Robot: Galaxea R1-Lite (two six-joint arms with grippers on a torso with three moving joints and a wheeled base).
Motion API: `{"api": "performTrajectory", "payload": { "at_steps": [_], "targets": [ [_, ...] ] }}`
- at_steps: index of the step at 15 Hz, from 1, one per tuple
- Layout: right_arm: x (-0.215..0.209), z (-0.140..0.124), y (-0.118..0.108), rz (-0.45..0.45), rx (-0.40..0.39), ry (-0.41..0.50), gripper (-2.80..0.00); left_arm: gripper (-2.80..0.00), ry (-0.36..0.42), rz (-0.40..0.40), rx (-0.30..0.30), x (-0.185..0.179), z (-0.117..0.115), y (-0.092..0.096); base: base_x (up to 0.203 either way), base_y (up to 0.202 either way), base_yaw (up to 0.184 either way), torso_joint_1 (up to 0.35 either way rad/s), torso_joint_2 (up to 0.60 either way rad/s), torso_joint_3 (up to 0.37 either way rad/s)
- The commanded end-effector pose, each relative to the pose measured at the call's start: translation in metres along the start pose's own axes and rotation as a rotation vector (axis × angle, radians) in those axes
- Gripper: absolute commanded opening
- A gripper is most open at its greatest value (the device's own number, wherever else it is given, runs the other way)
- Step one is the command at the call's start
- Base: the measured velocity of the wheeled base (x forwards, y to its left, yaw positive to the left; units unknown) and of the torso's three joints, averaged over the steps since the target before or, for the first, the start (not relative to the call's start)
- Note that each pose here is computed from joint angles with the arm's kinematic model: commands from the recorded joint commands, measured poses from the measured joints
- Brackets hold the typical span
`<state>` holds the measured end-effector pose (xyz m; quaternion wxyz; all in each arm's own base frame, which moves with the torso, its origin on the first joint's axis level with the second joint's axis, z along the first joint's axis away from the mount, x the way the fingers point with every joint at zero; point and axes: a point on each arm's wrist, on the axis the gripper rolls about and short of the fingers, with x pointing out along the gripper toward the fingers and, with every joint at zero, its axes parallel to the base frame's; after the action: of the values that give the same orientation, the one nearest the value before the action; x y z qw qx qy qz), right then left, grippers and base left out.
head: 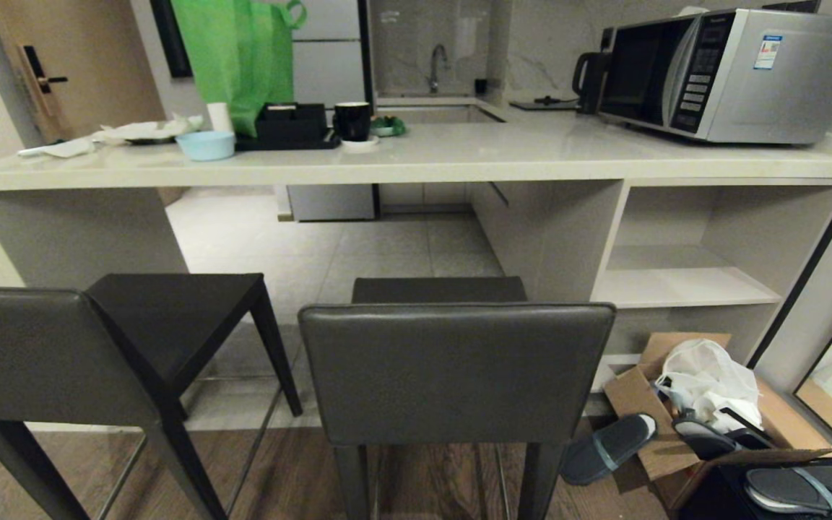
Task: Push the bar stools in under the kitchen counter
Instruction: Push the gray chair back under the dining table
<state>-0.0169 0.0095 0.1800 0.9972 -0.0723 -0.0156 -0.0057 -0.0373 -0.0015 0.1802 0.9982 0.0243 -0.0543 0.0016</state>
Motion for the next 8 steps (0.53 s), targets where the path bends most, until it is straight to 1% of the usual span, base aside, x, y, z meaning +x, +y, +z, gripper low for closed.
{"api": "performTrajectory", "payload": {
  "at_steps": [1,3,5,6,7,8],
  "targets": [
    [0.002,-0.012,0.001,0.003,0.002,0.02,0.0,0.0,-0.032,0.001,0.009,-0.008,-0.005,0.0,0.0,0.0,0.0,0.0,0.0,0.0],
    [0.008,-0.026,0.002,0.004,-0.022,0.021,0.0,0.0,-0.05,0.0,0.005,-0.012,-0.012,0.0,0.0,0.0,0.0,0.0,0.0,0.0],
    [0.011,-0.04,0.003,0.012,-0.033,0.045,0.0,0.0,-0.082,0.013,0.003,-0.022,-0.025,0.0,0.0,0.0,0.0,0.0,0.0,0.0],
    [0.012,-0.045,0.004,0.026,-0.029,0.059,0.0,0.0,-0.074,0.033,-0.001,-0.024,-0.031,0.0,0.0,0.0,0.0,0.0,0.0,0.0],
    [0.012,-0.046,0.004,0.057,-0.026,0.059,0.0,0.0,-0.054,0.063,-0.007,-0.023,-0.035,0.001,0.0,0.0,0.0,0.0,0.0,0.0],
    [0.012,-0.047,0.006,0.102,-0.026,0.055,0.0,0.0,-0.047,0.066,-0.008,-0.023,-0.036,0.001,0.0,0.0,0.0,0.0,0.0,0.0]
  ]
}}
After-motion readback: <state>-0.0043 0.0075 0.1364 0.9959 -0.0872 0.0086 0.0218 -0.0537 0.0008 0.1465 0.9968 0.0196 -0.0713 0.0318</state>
